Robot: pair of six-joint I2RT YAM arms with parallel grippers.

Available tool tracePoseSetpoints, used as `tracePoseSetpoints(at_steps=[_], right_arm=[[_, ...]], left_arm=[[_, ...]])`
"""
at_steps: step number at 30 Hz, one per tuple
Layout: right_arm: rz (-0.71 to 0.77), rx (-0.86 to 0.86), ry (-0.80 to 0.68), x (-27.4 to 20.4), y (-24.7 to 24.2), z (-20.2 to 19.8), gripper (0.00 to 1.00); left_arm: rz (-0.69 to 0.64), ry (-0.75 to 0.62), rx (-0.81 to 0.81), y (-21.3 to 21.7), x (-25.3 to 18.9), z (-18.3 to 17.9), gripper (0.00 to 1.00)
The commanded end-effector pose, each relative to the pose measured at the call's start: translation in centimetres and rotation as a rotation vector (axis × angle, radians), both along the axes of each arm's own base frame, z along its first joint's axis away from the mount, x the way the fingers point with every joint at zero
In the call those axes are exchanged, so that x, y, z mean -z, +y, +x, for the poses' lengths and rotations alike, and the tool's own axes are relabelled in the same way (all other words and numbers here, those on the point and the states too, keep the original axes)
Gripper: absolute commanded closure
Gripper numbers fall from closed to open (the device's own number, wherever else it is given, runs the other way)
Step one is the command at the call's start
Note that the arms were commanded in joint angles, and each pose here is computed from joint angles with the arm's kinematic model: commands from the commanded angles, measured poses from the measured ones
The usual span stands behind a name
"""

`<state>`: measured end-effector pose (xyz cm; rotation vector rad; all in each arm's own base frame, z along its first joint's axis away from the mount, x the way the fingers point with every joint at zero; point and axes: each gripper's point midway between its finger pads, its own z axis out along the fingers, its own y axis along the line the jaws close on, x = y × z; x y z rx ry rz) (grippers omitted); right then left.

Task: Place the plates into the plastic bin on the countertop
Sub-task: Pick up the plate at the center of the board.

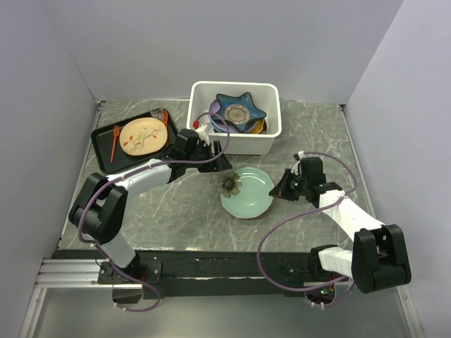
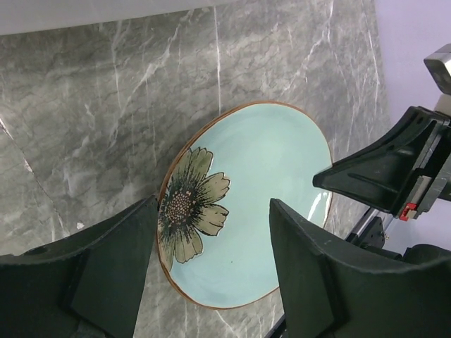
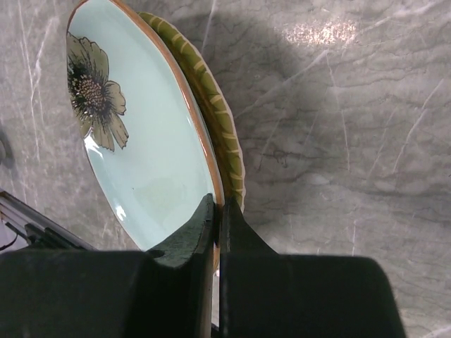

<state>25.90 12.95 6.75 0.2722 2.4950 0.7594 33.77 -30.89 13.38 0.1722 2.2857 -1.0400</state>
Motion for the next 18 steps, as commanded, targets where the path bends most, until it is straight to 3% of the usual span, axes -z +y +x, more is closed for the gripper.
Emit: tracePoseSetpoints(at_steps=[1,11,18], right_arm=[[-0.106,0.036,-0.040,-0.2,-1.8,0.5,1.00],[-0.157,0.075,-0.081,-1.6,-3.0,0.2,1.00],[-0.110,0.085,-0.148,-3.8,-2.6,0.4,1.00]], left_arm=[[-0.004,-0.075,0.002,-0.3,-2.1,0.9,0.31],[0.009,-0.071,0.006,-0.2,-1.5,0.9,0.30],[0.020,-0.092,0.004,0.3,-2.1,0.7,0.30]])
